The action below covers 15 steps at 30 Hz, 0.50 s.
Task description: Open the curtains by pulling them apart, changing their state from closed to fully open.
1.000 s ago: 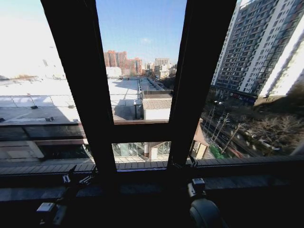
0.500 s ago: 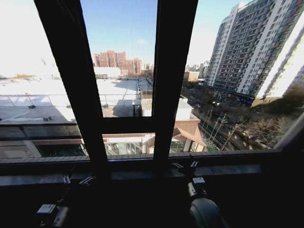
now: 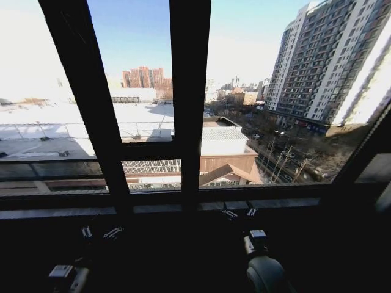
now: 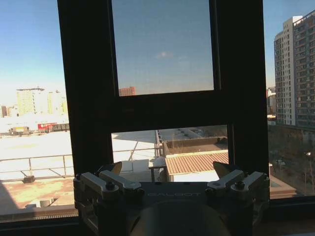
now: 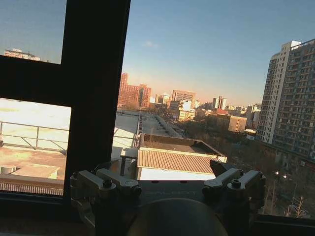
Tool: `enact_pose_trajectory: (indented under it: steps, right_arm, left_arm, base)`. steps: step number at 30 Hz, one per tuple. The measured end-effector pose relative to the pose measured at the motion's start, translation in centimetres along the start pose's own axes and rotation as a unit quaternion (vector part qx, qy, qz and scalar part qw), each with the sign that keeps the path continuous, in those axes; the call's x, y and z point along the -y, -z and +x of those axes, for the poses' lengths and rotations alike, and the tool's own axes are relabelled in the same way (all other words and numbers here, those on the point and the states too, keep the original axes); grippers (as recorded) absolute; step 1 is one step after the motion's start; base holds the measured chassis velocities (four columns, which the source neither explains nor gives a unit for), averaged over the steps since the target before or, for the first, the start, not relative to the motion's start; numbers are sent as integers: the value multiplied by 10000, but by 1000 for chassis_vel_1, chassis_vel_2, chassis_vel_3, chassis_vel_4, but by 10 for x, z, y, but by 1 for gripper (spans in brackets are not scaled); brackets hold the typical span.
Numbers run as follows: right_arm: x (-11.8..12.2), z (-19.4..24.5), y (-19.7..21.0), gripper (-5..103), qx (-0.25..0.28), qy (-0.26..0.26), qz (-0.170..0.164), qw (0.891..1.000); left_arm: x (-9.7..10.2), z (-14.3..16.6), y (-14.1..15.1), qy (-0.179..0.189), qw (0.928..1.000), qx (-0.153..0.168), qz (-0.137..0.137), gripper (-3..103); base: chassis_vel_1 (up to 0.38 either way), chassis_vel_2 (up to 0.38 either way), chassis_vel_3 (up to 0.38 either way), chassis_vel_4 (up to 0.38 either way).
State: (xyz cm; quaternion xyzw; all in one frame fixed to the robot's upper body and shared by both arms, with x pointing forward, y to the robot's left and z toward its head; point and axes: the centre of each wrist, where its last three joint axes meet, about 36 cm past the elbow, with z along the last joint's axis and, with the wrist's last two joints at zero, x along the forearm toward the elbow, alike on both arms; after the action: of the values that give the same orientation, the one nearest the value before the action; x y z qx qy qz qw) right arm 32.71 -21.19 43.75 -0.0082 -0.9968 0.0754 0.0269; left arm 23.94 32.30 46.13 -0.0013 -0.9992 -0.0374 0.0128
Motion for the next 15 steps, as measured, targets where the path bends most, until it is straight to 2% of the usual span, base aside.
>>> enact_pose_trajectory:
  steps: [6,15]
  right_arm:
    - [1,2,1,100,6,14,15,10000]
    - [0,4,1,100,3,17,19,10000]
  left_arm:
    - [2,2,0,11,10000,-12,13,100]
    - [3,4,0,6,10000,-16,13,100]
  base:
    - [262,-326,-271,345]
    - [372,-405,-374,394]
